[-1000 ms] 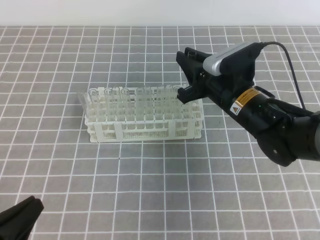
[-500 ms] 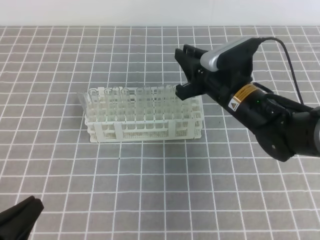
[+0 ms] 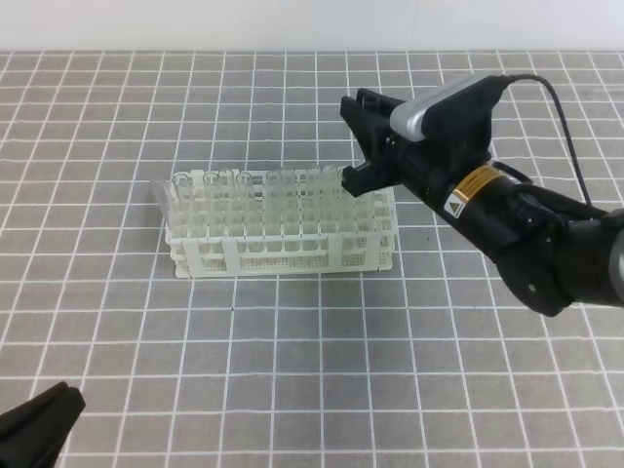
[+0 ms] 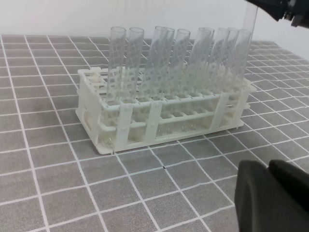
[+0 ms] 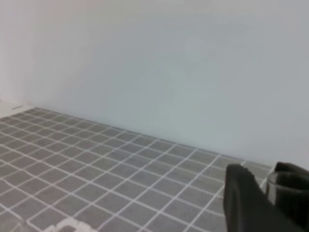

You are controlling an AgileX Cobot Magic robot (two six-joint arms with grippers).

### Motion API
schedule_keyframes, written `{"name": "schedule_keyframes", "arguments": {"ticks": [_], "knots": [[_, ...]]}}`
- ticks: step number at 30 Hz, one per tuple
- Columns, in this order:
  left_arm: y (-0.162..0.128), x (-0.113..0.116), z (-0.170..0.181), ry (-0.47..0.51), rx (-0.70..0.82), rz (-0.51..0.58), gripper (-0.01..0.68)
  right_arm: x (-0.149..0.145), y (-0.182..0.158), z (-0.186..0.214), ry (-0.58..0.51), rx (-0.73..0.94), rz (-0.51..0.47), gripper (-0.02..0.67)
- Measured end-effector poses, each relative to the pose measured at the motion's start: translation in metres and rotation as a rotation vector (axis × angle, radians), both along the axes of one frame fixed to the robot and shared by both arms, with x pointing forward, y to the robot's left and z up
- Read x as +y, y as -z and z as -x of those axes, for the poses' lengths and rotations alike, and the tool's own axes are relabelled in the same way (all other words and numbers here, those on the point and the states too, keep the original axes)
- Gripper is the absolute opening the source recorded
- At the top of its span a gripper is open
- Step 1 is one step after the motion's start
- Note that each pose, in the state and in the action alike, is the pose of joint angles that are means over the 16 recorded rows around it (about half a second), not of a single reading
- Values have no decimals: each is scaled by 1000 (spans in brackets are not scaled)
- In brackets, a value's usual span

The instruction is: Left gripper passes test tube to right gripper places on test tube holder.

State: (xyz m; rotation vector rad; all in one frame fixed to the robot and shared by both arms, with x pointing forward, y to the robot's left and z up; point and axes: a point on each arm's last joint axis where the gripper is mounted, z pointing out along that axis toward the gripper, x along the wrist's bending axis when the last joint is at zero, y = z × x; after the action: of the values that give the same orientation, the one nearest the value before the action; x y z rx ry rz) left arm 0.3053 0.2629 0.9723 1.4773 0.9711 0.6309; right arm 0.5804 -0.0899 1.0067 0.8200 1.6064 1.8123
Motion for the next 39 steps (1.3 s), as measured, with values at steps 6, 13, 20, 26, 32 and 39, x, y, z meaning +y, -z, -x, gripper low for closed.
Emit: {"name": "schedule_keyframes", "arguments": {"ticks": [6, 13, 20, 26, 32, 39], "knots": [[0, 0, 0, 0, 0, 0, 17, 1, 3, -1, -1, 4, 0, 86], [0, 0, 0, 1, 0, 1, 17, 1, 8, -2, -2, 10, 1, 86], [0, 0, 0, 2, 0, 2, 17, 1, 10, -3, 2, 16, 0, 87], [0, 0, 0, 1, 0, 1, 17, 1, 11, -3, 6, 20, -1, 102], [0, 0, 0, 1, 0, 2, 17, 1, 11, -3, 8, 23, -1, 154], [-1, 0, 0, 1, -1, 3, 17, 1, 11, -3, 9, 26, 0, 220]]}}
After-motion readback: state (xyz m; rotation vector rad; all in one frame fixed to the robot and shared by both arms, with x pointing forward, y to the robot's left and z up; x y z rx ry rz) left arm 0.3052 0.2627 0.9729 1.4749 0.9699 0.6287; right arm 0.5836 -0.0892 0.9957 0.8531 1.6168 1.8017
